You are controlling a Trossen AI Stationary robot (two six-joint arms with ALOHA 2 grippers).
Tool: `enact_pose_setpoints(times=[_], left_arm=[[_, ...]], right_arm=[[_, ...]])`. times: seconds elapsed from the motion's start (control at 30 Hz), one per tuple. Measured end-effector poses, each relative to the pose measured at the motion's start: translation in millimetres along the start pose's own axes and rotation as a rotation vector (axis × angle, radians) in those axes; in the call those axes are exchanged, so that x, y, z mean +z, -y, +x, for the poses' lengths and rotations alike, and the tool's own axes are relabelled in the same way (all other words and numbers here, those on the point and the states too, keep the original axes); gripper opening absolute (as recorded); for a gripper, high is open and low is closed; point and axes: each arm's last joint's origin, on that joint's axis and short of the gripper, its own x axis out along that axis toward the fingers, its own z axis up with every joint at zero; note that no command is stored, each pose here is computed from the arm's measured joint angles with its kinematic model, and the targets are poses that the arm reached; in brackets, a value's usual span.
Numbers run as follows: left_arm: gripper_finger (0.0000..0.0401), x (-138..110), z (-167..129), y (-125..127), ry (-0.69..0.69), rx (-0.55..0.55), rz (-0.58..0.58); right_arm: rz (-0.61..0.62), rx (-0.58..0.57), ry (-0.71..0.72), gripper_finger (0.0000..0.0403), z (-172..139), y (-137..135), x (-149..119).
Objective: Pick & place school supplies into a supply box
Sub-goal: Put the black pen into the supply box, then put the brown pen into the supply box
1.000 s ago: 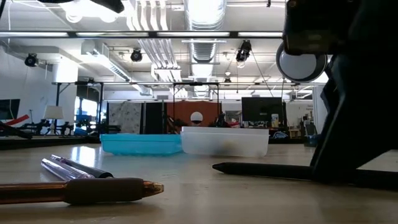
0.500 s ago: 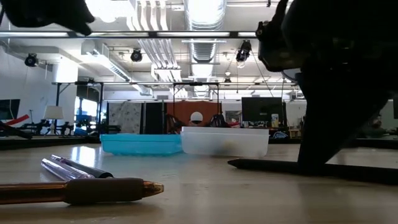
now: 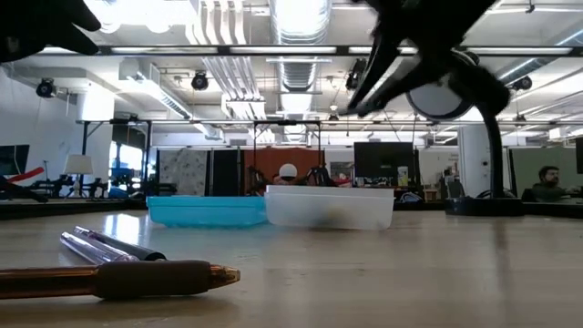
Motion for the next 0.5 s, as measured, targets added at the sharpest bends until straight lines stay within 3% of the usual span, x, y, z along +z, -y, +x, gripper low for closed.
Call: enact_pose_setpoints(times=[0.17,0.4,0.5], left_arm=[[0.0100,-8.0,6.3,0.9,-0.015,-0.031,-0.018],[0.0100,-23.9,15.1,1.5,-0.145,-0.019,0.087],[0.0100,-33.9,22.4,1.2,-0.182,0.000,0.208]], right_arm=[[-0.052,-0.035,-0.047,0.0035,33.1,-7.8,36.1],[-0.120,-0.149,-0.138,0.0128,67.1,9.1,56.2],[-0.144,-0.160,-0.133,0.0171,66.1,13.6,50.7]])
